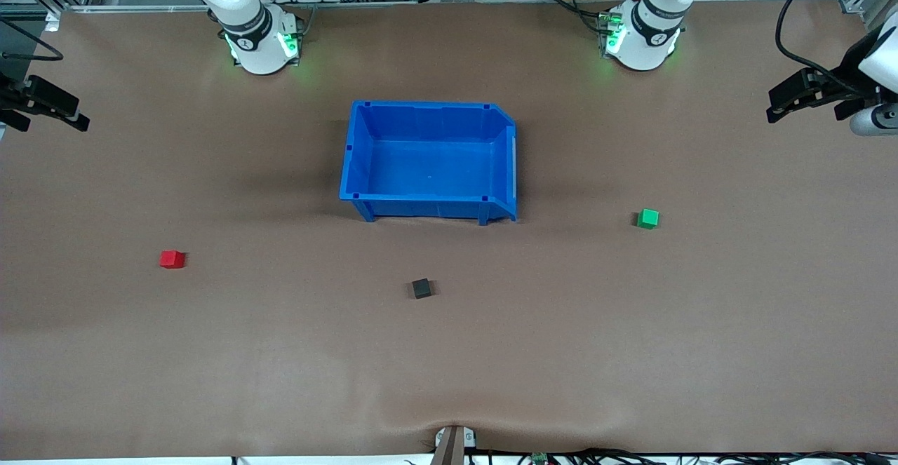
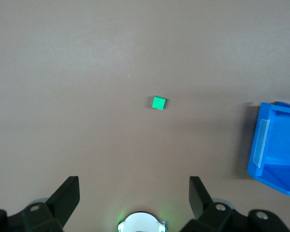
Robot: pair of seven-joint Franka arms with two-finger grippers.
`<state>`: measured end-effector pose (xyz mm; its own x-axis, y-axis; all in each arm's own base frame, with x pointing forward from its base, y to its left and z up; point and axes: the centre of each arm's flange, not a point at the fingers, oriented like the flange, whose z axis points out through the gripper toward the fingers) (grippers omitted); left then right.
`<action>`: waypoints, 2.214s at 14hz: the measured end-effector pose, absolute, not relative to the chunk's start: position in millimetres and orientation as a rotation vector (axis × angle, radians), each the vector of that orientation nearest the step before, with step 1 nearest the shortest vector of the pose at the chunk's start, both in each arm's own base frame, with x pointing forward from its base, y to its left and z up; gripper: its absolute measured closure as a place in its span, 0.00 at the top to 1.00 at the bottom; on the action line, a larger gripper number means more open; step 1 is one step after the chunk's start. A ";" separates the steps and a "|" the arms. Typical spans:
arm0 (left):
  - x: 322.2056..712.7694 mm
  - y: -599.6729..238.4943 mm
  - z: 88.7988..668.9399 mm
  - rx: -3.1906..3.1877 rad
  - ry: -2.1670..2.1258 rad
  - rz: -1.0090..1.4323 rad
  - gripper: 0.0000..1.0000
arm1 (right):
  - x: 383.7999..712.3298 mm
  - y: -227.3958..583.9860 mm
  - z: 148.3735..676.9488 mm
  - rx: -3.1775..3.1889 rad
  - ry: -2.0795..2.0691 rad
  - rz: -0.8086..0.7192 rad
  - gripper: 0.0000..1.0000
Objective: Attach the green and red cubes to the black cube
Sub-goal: 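Move the left gripper toward the green cube while the right gripper starts moving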
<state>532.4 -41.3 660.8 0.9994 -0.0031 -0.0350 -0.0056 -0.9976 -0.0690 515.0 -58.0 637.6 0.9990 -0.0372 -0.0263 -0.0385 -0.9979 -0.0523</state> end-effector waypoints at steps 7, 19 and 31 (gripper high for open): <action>532.3 -42.6 661.1 -3.072 0.010 0.053 1.00 | 516.0 -62.1 633.9 -3.087 0.071 0.051 1.00; 536.2 -47.9 629.9 -3.064 0.030 0.152 1.00 | 537.0 -75.1 590.5 -3.081 0.107 0.174 1.00; 548.7 -49.7 538.5 -3.065 0.051 0.144 1.00 | 537.5 -77.6 589.9 -3.081 0.113 0.175 1.00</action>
<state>548.7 -49.7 538.5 0.9950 -0.0298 -0.0949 -0.0366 -0.9968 -0.0709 537.5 -77.6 589.9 0.9909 -0.0702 -0.1151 -0.0763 -0.9959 -0.0495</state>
